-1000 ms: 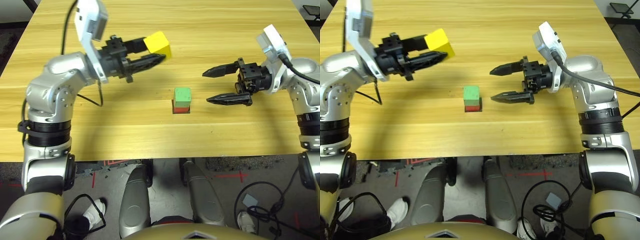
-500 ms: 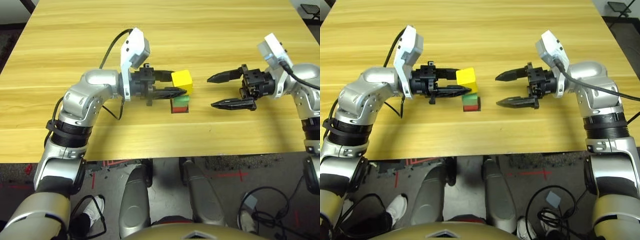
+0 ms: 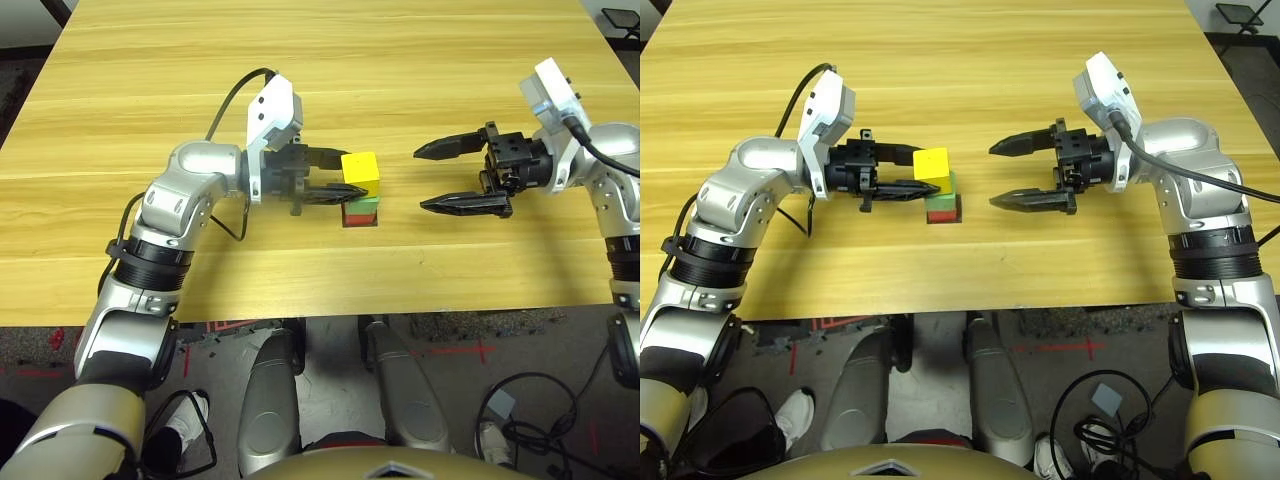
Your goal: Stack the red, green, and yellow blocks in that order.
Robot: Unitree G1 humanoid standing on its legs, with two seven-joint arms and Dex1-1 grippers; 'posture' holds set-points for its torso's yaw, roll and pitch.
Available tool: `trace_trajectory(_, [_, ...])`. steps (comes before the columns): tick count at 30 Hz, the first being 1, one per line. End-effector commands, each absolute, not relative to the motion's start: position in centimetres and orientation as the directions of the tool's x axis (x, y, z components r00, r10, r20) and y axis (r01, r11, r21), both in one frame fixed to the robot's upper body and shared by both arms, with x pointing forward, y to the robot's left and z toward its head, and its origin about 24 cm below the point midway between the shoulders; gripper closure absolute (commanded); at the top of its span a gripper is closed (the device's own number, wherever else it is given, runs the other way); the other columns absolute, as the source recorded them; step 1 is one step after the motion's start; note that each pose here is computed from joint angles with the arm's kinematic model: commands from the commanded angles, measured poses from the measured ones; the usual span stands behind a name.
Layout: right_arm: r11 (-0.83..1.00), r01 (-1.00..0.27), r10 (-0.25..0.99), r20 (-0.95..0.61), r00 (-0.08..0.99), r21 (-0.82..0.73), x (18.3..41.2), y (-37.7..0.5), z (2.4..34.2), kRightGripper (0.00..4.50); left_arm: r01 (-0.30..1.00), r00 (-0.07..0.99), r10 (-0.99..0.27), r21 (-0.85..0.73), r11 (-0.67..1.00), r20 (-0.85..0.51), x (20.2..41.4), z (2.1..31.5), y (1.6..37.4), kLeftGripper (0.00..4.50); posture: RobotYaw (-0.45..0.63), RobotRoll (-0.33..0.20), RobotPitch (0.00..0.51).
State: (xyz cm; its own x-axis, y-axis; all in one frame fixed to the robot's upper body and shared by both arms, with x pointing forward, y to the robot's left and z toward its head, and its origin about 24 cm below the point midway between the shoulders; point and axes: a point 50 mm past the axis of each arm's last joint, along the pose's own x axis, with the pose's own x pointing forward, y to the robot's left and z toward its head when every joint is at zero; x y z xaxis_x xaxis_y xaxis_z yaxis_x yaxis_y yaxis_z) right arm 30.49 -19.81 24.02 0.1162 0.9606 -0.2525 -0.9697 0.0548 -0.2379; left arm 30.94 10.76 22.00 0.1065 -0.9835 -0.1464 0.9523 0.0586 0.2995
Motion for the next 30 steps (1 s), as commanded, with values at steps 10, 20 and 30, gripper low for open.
trace_trajectory(10, [0.062, -0.962, 0.965, -0.229, 0.125, -0.264, 30.3, -19.7, 24.7, 0.00, 0.941, 0.105, -0.974, 0.337, 0.032, -0.200, 31.4, 21.5, 11.0, 2.45, -0.14, -0.116, 0.305])
trace_trajectory(20, [0.068, -0.961, 0.965, -0.225, 0.131, -0.270, 30.3, -19.7, 24.9, 0.00, 0.942, 0.086, -0.975, 0.334, 0.013, -0.204, 31.2, 21.4, 10.6, 2.45, -0.14, -0.121, 0.305])
trace_trajectory(30, [0.078, -0.961, 0.962, -0.232, 0.142, -0.264, 30.6, -20.3, 24.8, 0.00, 0.940, 0.082, -0.992, 0.339, 0.045, -0.093, 30.3, 23.7, 9.2, 0.04, -0.13, -0.123, 0.302])
